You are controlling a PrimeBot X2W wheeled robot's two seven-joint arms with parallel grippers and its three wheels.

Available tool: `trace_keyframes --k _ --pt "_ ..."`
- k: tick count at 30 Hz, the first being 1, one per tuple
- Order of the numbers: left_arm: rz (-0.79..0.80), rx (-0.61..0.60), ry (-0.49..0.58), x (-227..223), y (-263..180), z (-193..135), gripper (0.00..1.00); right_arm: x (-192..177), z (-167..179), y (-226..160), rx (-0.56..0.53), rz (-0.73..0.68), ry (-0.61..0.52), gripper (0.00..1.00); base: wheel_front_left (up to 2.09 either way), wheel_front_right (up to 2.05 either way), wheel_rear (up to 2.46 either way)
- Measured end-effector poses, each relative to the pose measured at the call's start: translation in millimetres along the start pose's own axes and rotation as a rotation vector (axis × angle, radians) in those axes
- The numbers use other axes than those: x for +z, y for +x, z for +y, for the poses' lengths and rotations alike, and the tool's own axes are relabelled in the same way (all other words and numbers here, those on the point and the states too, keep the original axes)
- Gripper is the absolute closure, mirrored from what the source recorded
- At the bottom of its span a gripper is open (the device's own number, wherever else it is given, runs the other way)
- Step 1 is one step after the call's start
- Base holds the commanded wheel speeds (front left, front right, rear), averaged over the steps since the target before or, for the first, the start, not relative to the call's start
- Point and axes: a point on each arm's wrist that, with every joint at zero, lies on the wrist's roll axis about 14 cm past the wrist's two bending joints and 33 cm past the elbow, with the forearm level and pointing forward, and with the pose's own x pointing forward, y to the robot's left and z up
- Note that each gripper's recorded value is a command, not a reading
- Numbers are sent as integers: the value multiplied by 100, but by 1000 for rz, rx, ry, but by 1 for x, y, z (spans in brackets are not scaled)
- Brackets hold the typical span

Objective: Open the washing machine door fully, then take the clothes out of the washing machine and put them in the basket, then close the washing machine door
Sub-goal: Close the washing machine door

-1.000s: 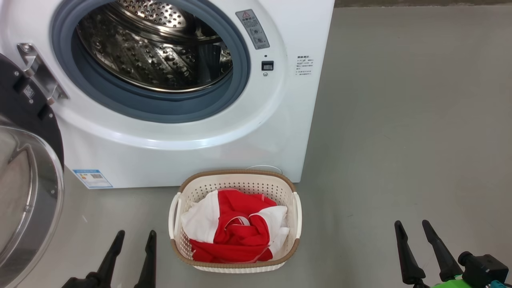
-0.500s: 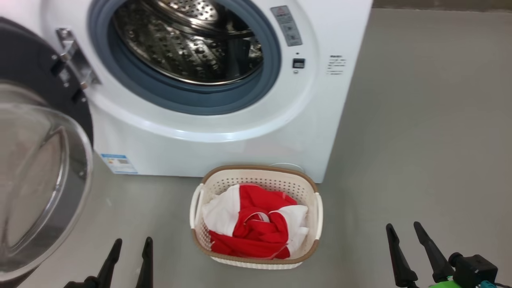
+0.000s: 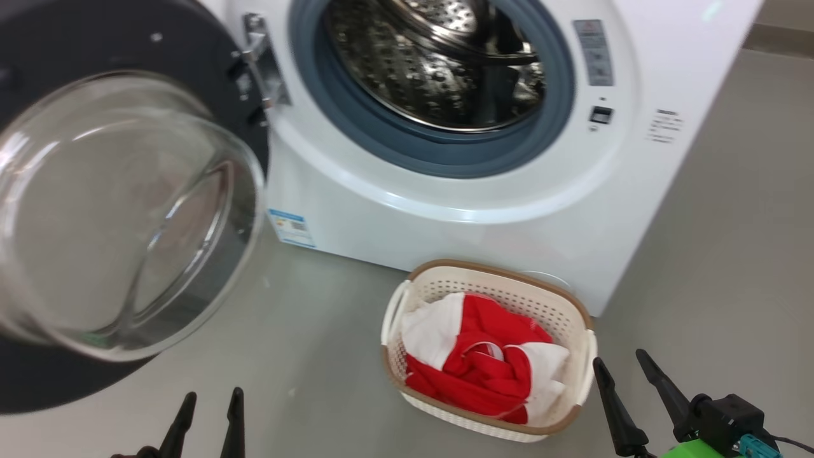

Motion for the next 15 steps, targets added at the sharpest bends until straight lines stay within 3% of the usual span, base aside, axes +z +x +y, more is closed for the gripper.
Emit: trace_keyframes --k 15 --pt "-69 264 -75 12 -56 64 0 -14 94 41 320 64 -51 0 0 0 0"
